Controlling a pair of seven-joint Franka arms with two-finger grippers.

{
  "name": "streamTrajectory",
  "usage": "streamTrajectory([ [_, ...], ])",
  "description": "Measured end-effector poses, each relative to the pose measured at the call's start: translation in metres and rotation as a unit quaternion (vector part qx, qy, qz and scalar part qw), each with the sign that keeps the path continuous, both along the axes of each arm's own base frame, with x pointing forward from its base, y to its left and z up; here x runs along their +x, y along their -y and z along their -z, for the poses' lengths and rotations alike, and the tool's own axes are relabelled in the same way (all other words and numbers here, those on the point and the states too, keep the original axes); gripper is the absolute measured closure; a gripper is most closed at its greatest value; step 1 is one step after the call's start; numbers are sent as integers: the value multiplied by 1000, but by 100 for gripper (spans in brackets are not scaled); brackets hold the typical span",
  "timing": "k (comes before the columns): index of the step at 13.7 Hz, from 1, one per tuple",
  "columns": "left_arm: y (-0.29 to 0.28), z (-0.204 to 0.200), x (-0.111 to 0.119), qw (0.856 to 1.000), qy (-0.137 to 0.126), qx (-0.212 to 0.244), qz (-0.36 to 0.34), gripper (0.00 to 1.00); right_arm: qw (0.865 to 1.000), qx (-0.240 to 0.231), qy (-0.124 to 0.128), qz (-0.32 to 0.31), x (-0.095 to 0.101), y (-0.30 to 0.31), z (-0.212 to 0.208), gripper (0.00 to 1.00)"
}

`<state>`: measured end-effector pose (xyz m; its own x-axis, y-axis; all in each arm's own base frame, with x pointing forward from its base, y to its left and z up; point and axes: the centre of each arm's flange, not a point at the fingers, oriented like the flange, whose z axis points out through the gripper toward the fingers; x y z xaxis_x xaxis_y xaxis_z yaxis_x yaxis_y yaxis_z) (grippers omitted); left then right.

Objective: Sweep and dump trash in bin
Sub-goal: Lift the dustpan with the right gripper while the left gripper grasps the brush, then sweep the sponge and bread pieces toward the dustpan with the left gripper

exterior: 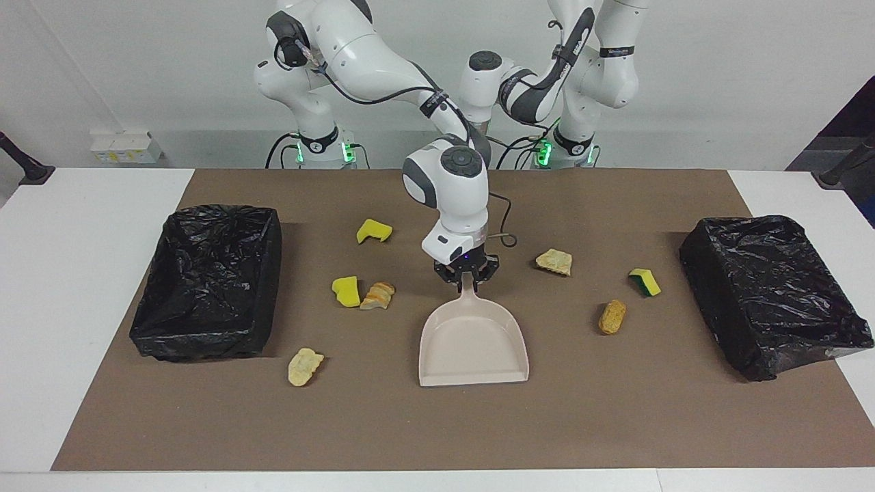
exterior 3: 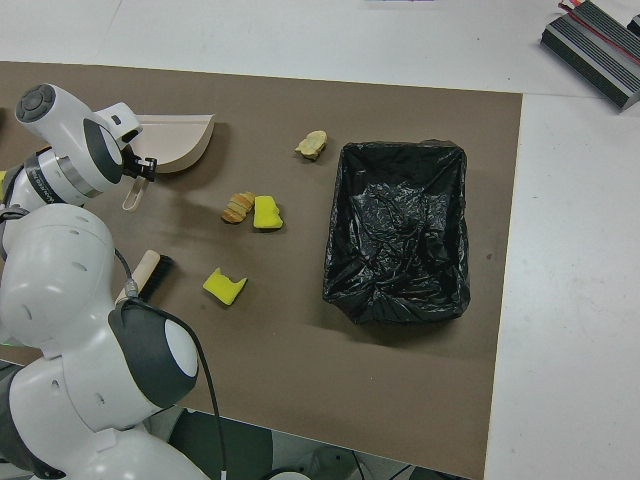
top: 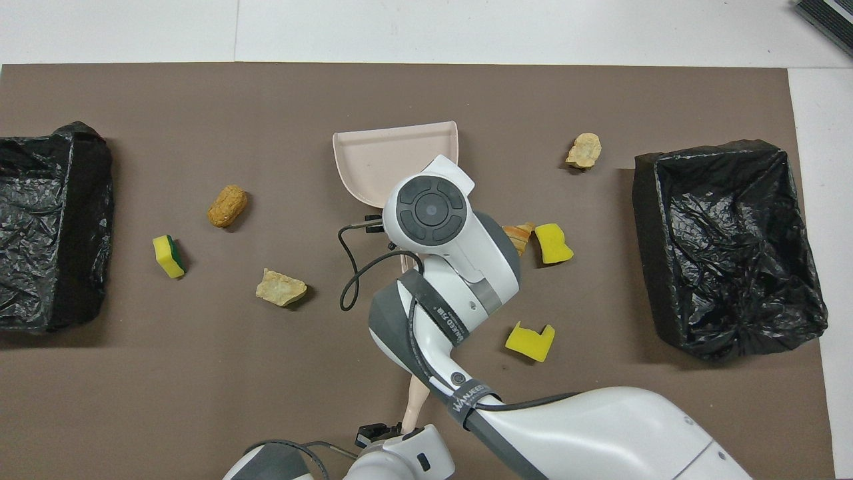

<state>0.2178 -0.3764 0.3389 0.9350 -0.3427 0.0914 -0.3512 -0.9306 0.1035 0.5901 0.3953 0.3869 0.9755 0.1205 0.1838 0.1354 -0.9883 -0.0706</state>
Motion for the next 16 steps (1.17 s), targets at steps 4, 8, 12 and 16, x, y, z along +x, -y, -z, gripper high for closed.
streamTrajectory([
  [4,-30,-20,35,998,-20,26,-54,74,985,-55,-9,-166,10,64,-59,68],
  [8,-90,-53,97,991,-20,37,-126,74,940,-96,-42,-323,11,89,-66,68],
  [12,-177,-83,169,989,-18,49,-138,74,882,-110,-51,-456,23,114,-64,68],
  [16,-268,-82,214,988,-15,60,-144,74,796,-115,-50,-592,35,137,-54,68],
])
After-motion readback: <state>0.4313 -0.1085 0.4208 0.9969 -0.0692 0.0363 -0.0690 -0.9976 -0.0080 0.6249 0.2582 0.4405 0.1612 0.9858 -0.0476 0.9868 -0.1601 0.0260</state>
